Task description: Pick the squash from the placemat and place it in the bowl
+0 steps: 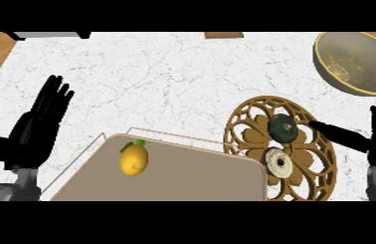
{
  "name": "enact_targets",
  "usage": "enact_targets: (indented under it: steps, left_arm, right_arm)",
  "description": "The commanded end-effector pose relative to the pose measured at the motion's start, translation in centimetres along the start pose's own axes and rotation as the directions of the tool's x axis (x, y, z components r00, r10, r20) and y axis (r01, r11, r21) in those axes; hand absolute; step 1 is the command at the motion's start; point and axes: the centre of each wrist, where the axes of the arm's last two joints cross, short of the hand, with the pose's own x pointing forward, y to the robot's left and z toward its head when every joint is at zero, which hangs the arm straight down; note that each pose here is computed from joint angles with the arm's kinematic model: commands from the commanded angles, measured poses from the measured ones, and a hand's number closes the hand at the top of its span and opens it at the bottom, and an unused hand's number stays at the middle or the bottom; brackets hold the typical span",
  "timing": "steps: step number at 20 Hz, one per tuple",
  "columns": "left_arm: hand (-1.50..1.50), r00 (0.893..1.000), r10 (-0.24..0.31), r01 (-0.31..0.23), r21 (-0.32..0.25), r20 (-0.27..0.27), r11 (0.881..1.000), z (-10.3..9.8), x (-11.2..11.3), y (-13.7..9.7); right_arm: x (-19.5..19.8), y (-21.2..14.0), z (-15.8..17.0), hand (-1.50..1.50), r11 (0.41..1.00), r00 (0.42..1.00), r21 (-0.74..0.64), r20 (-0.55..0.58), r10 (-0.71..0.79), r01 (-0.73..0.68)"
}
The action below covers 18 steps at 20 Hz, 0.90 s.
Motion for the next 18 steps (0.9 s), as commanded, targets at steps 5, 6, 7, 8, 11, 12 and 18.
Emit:
enact_targets:
  steps: [5,6,7,8,11,12,18]
  left_arm:
    - [0.0,0.995,0.075,-0.071,-0.058,0.071,0.996,-1.5,1.9,-1.6]
    - [0.0,0.996,0.074,-0.071,-0.046,0.058,0.996,-0.8,0.8,-1.1]
    - [0.0,0.994,0.088,-0.084,-0.07,0.062,0.994,-1.1,1.6,-1.8]
    - [0.0,0.995,0.064,-0.059,-0.066,0.08,0.996,-1.2,1.3,-1.4]
    - [0.0,0.995,0.075,-0.069,-0.096,0.061,0.993,-1.2,1.5,-1.6]
    - [0.0,0.995,0.063,-0.057,-0.082,0.074,0.995,-1.5,2.1,-1.1]
    - [0.0,0.995,0.081,-0.074,-0.11,0.063,0.991,-1.6,1.7,-1.5]
  right_arm:
    - [2.0,-3.5,-2.3,-1.5,0.884,0.945,-0.335,-0.109,0.308,-0.327]
    - [2.7,-3.1,-2.1,-1.5,0.877,0.923,-0.289,-0.136,0.359,-0.384]
    - [3.8,-3.1,-3.4,-1.5,0.859,0.897,-0.261,-0.174,0.407,-0.441]
    - [5.1,-3.5,-3.5,-1.5,0.853,0.868,-0.19,-0.222,0.445,-0.486]
    - [5.9,-3.6,-3.8,-1.5,0.803,0.738,0.087,-0.344,0.58,-0.59]
    - [5.6,-3.7,-3.6,-1.5,0.765,0.679,0.196,-0.363,0.638,-0.614]
    - [10.8,-1.0,-3.5,-1.5,0.63,0.521,0.581,-0.371,0.769,-0.516]
